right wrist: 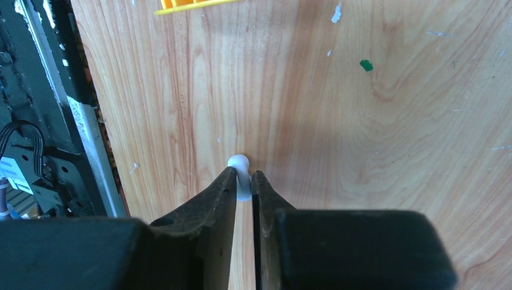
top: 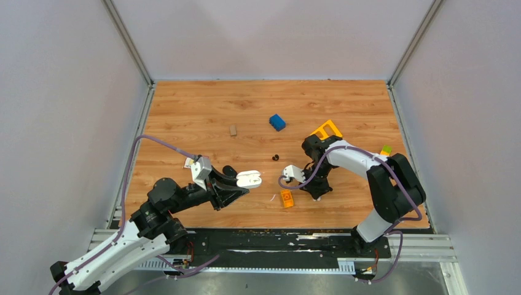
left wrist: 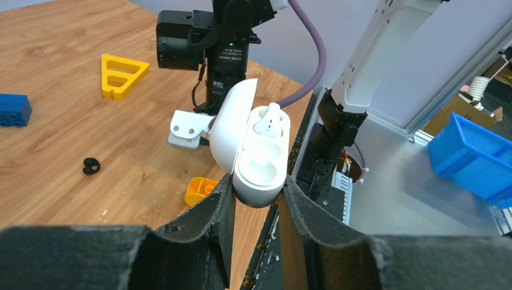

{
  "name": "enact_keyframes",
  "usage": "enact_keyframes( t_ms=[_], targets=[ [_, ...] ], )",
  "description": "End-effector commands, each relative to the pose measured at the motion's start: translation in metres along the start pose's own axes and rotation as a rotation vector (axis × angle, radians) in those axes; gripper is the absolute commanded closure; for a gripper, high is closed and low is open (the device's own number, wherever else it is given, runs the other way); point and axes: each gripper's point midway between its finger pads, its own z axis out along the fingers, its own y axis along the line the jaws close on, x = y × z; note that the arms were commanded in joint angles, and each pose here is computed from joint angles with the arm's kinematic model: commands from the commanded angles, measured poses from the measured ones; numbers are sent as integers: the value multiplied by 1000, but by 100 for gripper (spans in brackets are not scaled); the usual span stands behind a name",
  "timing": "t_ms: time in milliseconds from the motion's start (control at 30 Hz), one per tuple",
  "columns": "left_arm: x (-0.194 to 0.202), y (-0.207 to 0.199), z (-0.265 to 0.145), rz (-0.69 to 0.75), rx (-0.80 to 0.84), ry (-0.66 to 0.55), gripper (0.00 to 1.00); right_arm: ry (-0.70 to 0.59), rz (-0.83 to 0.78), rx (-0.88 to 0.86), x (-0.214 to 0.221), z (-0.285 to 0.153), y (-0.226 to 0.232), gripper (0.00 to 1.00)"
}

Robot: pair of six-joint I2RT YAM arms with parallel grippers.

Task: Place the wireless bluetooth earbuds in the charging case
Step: Pick up the earbud from the center of the board.

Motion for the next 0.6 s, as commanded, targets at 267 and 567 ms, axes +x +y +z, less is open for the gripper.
enact_keyframes(
  t_ms=[267, 567],
  targets=[
    [-8, -4, 0, 14, 16, -27, 100, -81, 6, 102, -22, -40, 8, 96],
    [12, 7, 15, 62, 13, 78, 100, -253, -43, 173, -76, -106, 58, 97]
  ],
)
